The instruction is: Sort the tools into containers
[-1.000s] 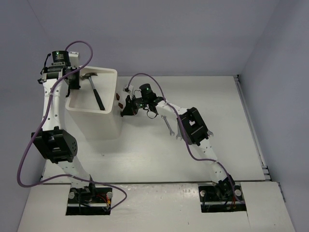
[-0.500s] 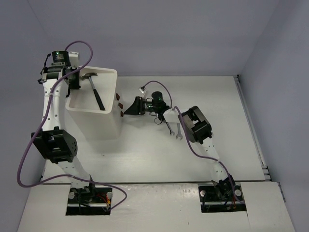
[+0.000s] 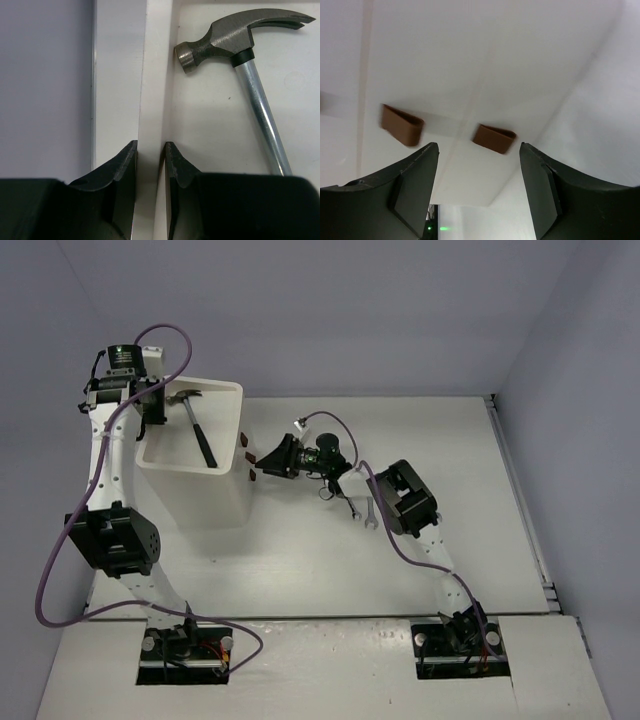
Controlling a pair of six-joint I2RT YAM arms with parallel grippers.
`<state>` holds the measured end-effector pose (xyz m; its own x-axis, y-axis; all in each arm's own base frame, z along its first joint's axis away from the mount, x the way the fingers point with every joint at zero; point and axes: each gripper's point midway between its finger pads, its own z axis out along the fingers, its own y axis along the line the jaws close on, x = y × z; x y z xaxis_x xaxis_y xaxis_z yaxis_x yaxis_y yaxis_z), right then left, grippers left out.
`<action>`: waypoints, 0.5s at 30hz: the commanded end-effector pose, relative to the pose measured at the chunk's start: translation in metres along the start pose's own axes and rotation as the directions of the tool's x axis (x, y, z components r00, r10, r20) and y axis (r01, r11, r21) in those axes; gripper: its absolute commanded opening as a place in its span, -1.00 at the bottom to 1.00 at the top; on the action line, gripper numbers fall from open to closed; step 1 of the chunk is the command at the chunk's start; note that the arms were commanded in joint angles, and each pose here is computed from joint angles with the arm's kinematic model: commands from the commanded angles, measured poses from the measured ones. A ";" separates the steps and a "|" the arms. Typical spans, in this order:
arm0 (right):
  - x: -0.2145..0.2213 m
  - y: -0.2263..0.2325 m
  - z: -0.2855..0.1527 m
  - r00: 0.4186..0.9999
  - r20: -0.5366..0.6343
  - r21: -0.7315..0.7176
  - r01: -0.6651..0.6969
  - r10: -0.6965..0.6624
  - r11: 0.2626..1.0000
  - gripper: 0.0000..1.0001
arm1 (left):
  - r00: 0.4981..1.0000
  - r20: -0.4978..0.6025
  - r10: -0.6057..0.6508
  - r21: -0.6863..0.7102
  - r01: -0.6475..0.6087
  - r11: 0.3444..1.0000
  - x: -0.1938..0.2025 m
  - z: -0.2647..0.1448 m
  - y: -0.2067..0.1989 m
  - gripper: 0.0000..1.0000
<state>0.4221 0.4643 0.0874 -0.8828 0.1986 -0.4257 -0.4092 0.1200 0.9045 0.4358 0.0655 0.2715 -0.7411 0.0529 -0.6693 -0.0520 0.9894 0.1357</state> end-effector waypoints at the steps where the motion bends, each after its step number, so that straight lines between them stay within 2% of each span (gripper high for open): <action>1: -0.013 0.029 0.000 0.998 0.066 -0.008 0.019 -0.018 1.000 0.24 | 0.999 0.010 -0.052 0.002 0.052 0.999 -0.002 0.009 -0.005 -1.00; 5: -0.010 0.018 -0.001 0.996 0.089 0.051 -0.008 0.003 0.999 0.17 | 0.999 0.010 -0.051 0.001 0.051 0.999 -0.002 0.010 -0.005 -1.00; 8: -0.007 0.020 0.005 0.996 0.085 0.045 -0.022 0.018 0.999 0.13 | 0.999 0.010 -0.051 0.002 0.051 0.999 -0.002 0.010 -0.005 -1.00; 15: -0.001 0.020 0.016 0.992 0.104 0.072 -0.085 0.077 0.994 0.14 | 0.999 0.012 -0.052 0.000 0.052 0.999 -0.002 0.009 -0.005 -1.00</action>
<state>0.4176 0.4675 0.0542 -0.9041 0.2696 -0.3315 -0.2773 0.2200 0.9353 0.4358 0.0655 0.2716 -0.7406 0.0523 -0.6699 -0.0528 0.9894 0.1356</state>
